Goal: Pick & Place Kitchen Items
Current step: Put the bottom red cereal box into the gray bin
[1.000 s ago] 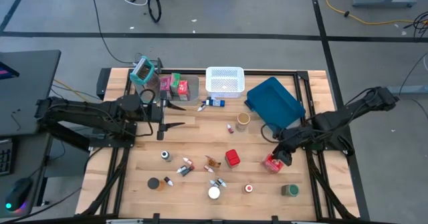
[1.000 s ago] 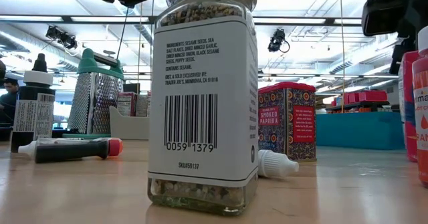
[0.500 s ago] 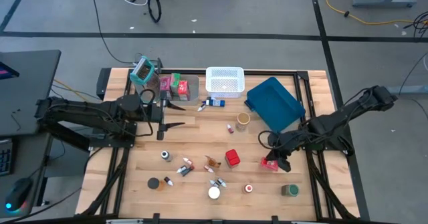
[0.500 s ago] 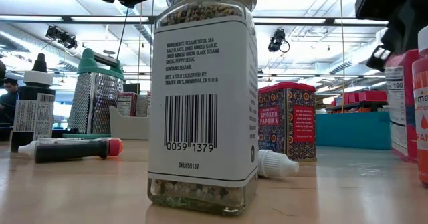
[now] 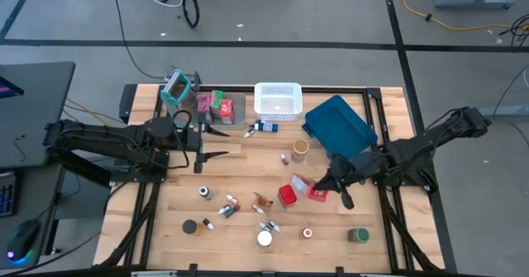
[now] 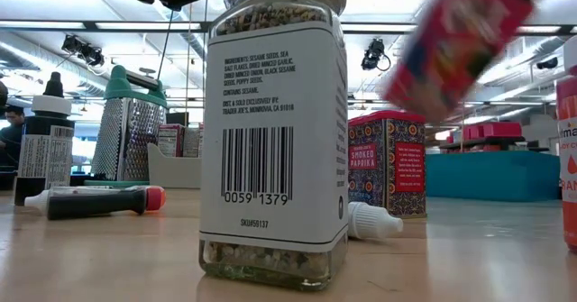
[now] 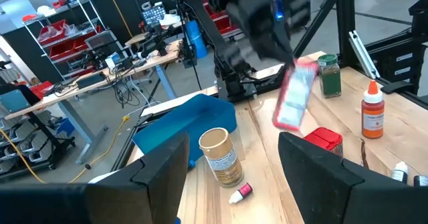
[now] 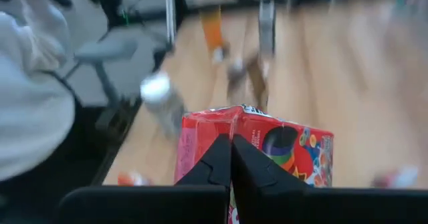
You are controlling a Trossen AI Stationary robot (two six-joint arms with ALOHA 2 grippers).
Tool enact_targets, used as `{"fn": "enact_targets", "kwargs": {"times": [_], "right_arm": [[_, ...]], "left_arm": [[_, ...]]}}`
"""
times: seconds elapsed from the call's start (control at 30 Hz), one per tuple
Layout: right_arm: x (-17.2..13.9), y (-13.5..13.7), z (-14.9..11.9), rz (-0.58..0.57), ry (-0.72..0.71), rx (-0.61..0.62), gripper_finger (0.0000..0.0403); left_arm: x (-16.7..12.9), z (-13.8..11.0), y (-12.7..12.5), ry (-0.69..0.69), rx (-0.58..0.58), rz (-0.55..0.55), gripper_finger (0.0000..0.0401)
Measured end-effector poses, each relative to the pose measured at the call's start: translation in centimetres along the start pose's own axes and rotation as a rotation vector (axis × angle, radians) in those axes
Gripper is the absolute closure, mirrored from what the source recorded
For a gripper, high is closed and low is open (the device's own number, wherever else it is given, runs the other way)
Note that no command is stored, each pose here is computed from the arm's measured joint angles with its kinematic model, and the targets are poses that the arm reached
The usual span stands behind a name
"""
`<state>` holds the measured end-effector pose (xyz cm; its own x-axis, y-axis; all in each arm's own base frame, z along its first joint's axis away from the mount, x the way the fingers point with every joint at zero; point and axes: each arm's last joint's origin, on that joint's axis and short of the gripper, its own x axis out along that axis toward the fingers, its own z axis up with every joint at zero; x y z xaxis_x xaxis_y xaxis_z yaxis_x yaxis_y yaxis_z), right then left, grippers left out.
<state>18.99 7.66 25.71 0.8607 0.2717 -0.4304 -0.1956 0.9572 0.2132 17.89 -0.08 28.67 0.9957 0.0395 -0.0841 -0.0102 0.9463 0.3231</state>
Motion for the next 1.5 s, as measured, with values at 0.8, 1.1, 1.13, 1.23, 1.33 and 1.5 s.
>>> {"fn": "enact_targets", "kwargs": {"times": [0.8, 1.1, 1.13, 1.23, 1.33, 1.5], "right_arm": [[5.1, -8.9, 7.6, -0.443, -0.762, 0.294, 0.0397], [11.2, -15.5, 8.8, -0.394, -0.696, 0.422, 0.0397], [11.8, -16.0, 9.1, -0.4, -0.696, 0.423, 0.0397], [13.3, -17.8, 9.6, -0.424, -0.69, 0.419, 0.0397], [14.6, -19.6, 9.2, -0.454, -0.651, 0.474, 0.0397], [15.7, -21.8, 8.4, -0.486, -0.636, 0.562, 0.0397]], "left_arm": [[0.0, 0.1, 0.0, -0.008, -0.046, -0.001, 0.0161], [-0.7, 1.4, 1.0, -0.113, -0.104, 0.193, 0.0161], [-0.9, 1.6, 1.1, -0.122, -0.092, 0.209, 0.0161], [-1.5, 1.9, 1.3, -0.142, -0.061, 0.227, 0.0161], [-2.0, 2.2, 1.4, -0.165, -0.062, 0.234, 0.0161], [-2.2, 2.3, 1.4, -0.166, -0.018, 0.24, 0.0161]]}}
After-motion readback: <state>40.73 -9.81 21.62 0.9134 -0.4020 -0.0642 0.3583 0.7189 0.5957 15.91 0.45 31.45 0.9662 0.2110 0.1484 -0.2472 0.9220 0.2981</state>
